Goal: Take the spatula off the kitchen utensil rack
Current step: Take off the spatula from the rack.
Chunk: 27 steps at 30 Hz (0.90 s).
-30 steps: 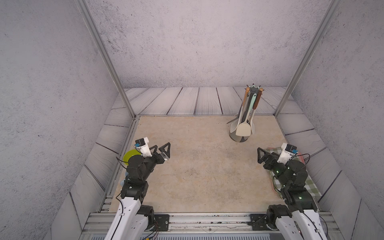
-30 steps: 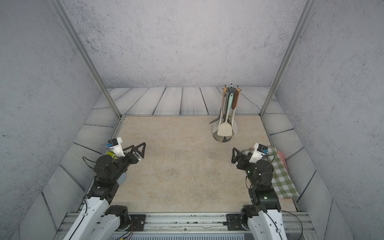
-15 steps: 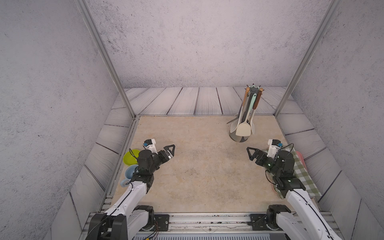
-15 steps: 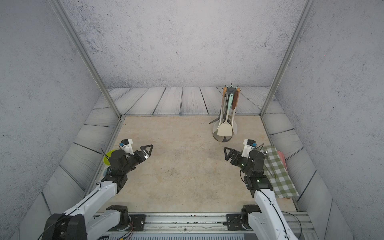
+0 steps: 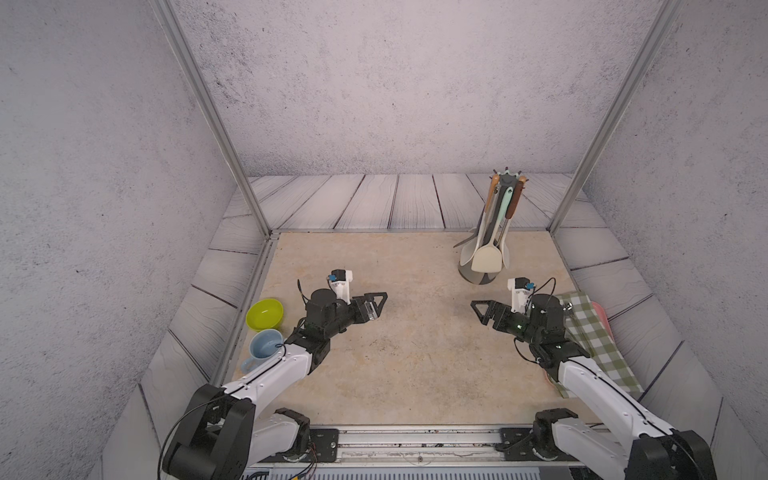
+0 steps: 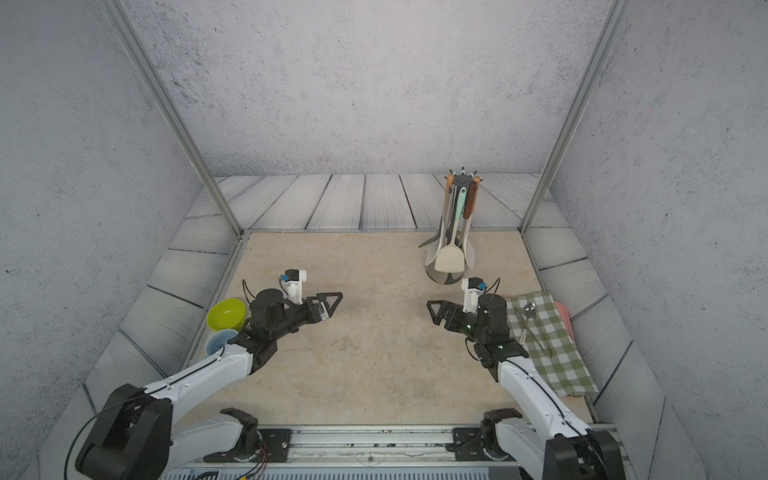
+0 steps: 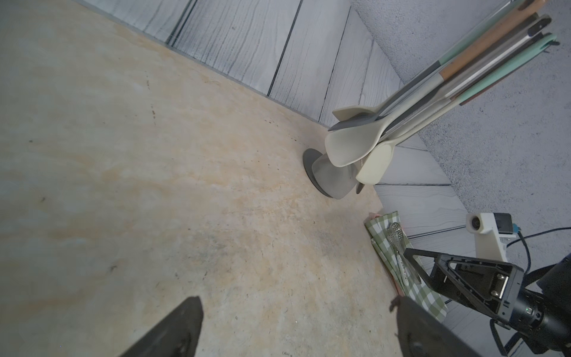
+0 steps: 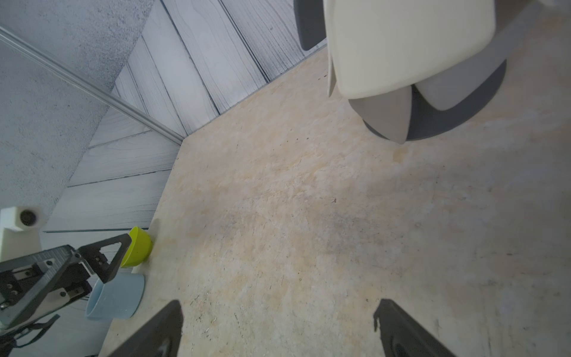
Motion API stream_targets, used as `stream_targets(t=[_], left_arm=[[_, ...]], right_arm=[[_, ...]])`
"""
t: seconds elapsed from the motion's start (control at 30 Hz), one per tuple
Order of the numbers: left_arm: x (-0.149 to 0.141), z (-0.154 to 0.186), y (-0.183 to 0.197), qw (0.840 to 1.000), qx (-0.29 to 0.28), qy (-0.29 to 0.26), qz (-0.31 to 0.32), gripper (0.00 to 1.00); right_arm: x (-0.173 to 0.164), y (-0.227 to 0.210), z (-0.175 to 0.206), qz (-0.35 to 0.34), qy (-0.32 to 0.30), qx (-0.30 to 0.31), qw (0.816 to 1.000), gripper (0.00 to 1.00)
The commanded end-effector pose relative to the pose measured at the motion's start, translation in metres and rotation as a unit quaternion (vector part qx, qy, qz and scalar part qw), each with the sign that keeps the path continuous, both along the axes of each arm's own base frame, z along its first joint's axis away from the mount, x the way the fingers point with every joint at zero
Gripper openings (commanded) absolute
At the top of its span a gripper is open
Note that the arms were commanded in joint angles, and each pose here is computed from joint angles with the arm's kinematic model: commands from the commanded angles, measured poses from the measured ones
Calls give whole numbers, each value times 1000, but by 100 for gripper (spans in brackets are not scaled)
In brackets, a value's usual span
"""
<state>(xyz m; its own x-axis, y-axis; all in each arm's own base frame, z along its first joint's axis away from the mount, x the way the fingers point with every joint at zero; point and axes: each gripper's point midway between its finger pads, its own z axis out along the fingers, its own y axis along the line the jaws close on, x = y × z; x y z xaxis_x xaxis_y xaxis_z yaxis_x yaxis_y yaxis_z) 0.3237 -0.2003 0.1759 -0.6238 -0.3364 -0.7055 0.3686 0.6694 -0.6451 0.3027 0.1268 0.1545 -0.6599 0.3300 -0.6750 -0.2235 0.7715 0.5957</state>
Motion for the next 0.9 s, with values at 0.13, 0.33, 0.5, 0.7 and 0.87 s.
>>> stream_targets(t=[0.13,0.33,0.5,0.7,0.87], left_arm=[[4,-19,-9,998,63,3,-18,100],[2,-17,-18,997,66,-2,-28,100],[-1,-10,-17,997,66,-8,-31,99],[-4,-3,-16,997,66,-16,-31,100],[-6,2,-13,997,70,-23,-28,100]], right_arm=[[19,-19,23,-53,-45,-74,995,96],[50,-43,58,-124,-80,-123,981,86],[76,-52,84,-150,-104,-159,970,80],[112,-52,101,-152,-116,-189,963,68],[137,-54,112,-158,-128,-204,958,61]])
